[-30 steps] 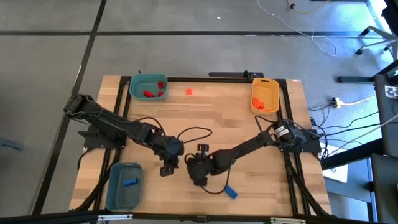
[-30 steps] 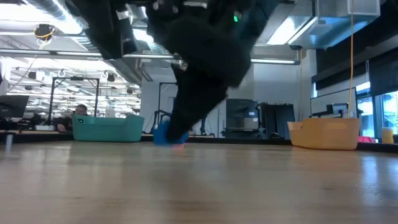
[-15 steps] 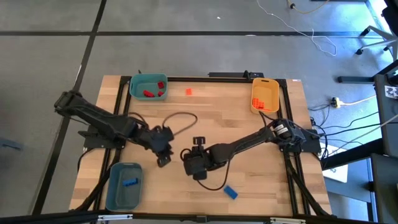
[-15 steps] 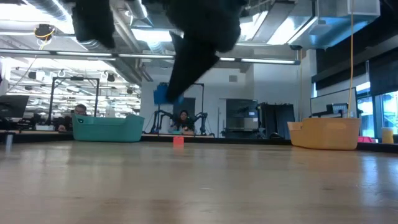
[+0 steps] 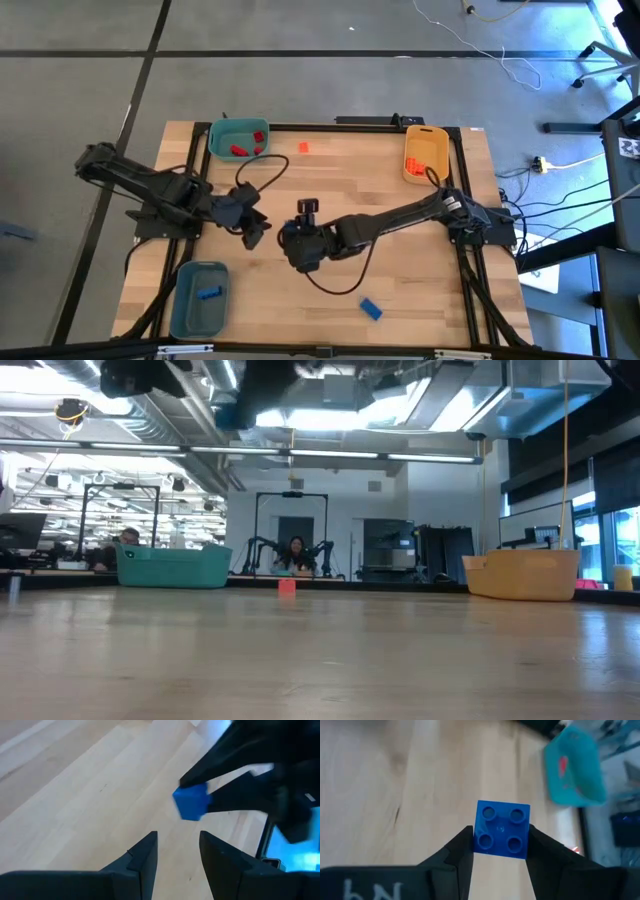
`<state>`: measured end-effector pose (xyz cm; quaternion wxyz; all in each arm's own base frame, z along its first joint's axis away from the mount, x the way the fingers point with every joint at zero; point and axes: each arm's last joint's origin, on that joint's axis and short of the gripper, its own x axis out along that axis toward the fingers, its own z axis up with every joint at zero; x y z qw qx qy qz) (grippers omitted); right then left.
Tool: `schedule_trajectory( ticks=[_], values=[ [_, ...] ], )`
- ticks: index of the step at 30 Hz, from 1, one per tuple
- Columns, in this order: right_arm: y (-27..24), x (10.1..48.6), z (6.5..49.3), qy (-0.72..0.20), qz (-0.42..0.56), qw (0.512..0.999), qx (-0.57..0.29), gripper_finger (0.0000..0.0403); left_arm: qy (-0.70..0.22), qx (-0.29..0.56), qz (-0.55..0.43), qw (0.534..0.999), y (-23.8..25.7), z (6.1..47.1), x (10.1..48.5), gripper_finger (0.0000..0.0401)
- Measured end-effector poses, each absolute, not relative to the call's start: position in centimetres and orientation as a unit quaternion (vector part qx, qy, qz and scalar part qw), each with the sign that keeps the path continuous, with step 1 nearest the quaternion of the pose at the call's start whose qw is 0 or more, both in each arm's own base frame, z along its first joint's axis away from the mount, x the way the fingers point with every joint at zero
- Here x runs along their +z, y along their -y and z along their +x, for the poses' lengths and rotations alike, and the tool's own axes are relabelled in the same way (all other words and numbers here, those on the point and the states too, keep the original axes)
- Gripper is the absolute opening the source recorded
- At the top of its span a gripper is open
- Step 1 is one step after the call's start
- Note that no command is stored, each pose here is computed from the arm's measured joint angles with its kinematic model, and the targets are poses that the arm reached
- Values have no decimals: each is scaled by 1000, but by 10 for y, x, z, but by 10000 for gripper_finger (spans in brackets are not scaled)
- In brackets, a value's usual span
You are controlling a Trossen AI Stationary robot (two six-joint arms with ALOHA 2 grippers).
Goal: Sort & place blocks by color
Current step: Put the blue game piece into the gray bin
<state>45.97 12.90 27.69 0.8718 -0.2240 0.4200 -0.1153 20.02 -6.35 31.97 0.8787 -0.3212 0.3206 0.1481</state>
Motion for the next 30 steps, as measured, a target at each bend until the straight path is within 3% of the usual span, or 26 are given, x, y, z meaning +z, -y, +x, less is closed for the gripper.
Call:
schedule_trajectory(
  ticks=[8,30],
  values=[
    [-126,317,462,-369,-234,890,-132,140,-299,155,-326,883,59,192,327,137],
    [-128,324,466,-345,-246,897,-126,140,-232,113,-338,905,62,198,341,137]
  ],
)
